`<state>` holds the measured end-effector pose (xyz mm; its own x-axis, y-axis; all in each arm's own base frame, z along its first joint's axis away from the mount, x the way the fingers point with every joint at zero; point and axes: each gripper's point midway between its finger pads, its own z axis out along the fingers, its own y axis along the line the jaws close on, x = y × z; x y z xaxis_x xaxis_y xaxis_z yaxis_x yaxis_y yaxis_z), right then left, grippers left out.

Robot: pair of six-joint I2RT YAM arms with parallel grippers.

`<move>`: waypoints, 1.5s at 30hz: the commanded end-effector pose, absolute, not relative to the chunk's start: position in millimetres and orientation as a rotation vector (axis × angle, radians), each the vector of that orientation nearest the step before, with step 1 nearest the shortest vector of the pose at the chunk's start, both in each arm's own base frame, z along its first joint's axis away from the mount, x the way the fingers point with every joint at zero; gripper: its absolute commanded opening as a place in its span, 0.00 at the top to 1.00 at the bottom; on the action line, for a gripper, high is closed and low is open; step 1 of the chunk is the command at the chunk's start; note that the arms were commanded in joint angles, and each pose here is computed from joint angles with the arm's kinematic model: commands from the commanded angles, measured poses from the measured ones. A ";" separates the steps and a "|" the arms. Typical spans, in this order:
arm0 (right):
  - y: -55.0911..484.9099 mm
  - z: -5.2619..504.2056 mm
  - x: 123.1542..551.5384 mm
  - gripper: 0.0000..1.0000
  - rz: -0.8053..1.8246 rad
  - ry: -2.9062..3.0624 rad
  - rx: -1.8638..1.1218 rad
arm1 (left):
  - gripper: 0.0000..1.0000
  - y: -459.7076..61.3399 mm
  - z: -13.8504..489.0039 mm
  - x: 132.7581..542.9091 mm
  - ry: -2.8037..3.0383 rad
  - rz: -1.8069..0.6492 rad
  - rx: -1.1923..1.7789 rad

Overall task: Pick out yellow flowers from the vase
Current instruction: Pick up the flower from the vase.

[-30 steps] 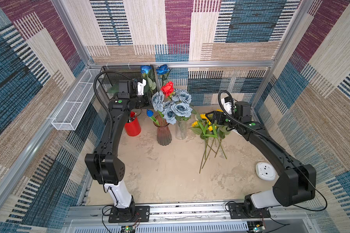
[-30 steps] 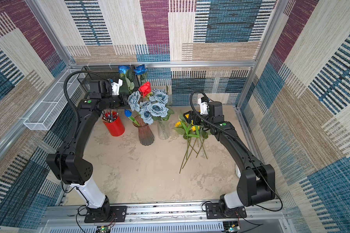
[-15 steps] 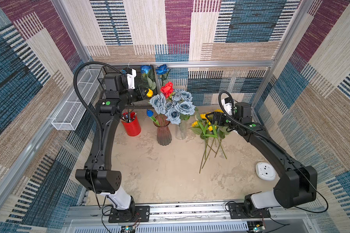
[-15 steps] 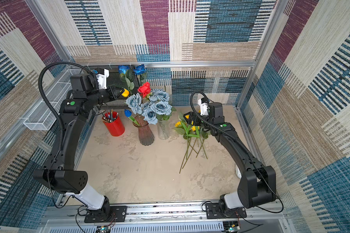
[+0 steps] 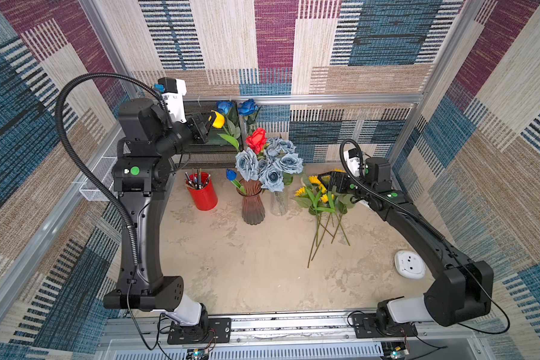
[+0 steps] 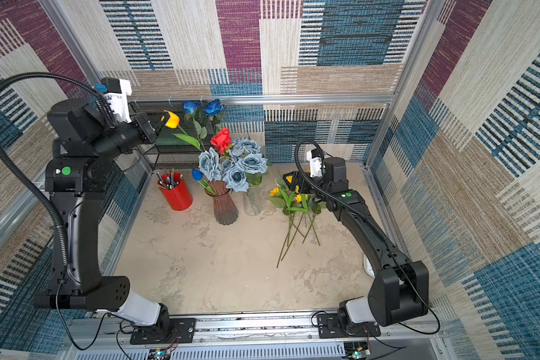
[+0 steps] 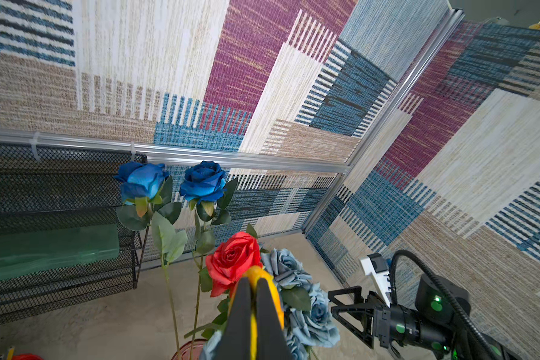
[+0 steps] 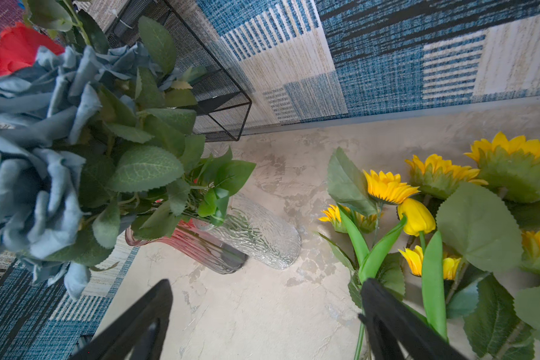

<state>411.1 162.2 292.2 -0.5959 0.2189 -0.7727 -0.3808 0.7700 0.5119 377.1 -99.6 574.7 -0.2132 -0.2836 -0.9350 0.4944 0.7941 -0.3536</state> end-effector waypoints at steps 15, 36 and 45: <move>175.9 328.3 401.6 0.04 0.858 1.880 -0.230 | 1.00 -86.9 648.0 273.7 1.414 -0.656 0.193; 292.2 460.2 232.5 0.03 1.166 1.240 -1.049 | 1.00 -145.5 646.4 216.3 1.380 -1.170 0.476; 325.7 449.5 217.1 0.01 1.163 1.243 -1.158 | 1.00 -163.0 606.3 229.9 1.447 -1.266 0.578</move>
